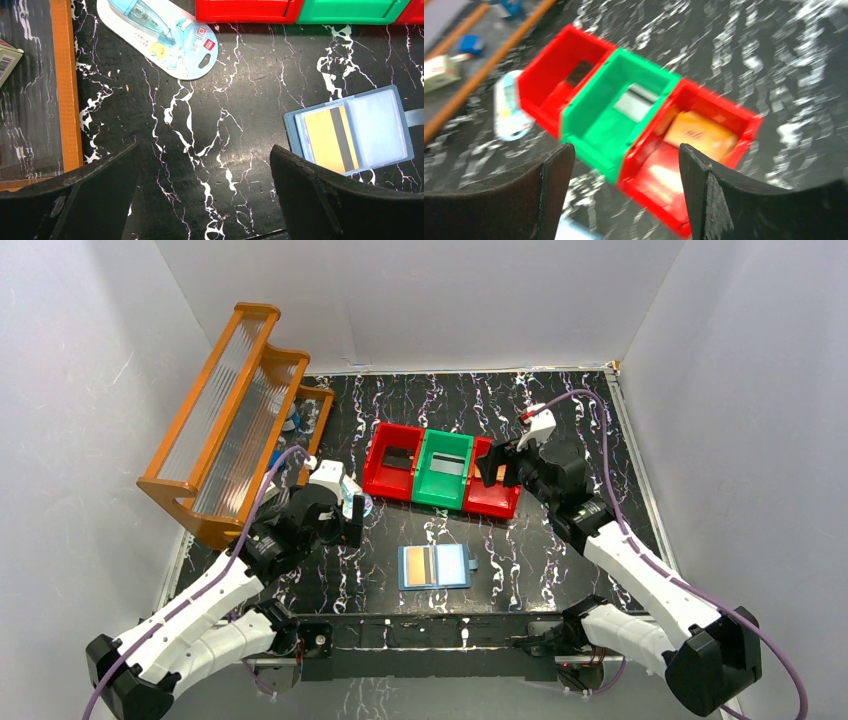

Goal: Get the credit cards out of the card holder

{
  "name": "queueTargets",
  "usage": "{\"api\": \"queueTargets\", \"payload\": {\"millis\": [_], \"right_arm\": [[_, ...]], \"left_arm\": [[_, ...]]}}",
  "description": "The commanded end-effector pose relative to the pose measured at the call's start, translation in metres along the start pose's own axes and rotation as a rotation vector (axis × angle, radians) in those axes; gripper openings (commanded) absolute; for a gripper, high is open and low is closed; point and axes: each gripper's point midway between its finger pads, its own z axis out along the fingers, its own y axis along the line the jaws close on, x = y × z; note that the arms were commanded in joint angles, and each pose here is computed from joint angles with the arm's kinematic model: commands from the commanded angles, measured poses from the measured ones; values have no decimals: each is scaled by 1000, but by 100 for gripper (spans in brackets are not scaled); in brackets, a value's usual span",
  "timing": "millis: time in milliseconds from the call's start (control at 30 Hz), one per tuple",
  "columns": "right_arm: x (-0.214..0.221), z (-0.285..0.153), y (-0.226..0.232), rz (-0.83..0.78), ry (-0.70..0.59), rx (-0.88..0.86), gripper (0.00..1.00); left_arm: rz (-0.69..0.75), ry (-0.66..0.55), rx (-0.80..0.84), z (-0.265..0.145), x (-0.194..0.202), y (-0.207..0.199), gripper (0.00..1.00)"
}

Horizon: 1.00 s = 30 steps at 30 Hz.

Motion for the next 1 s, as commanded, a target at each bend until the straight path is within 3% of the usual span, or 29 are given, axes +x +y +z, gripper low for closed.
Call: {"api": "queueTargets", "payload": {"millis": [0,100,200,367,633,967], "right_arm": [[34,-20,47,392,179,-159,82],[44,-27,57,499,207,-192,72],[67,-24,27,599,240,25,56],[78,-9,10,565,287,144,41],[99,37,-14,436,436,318,40],[131,76,-30,372,530,427,40]], "left_arm": [[-12,-12,1,-4,-9,-1,98],[-12,-8,4,-4,-9,-2,98],[-7,1,7,-2,-7,-3,98],[2,20,10,1,-5,-5,98],[4,27,5,2,-3,-4,98],[10,33,6,3,-2,-5,98]]}}
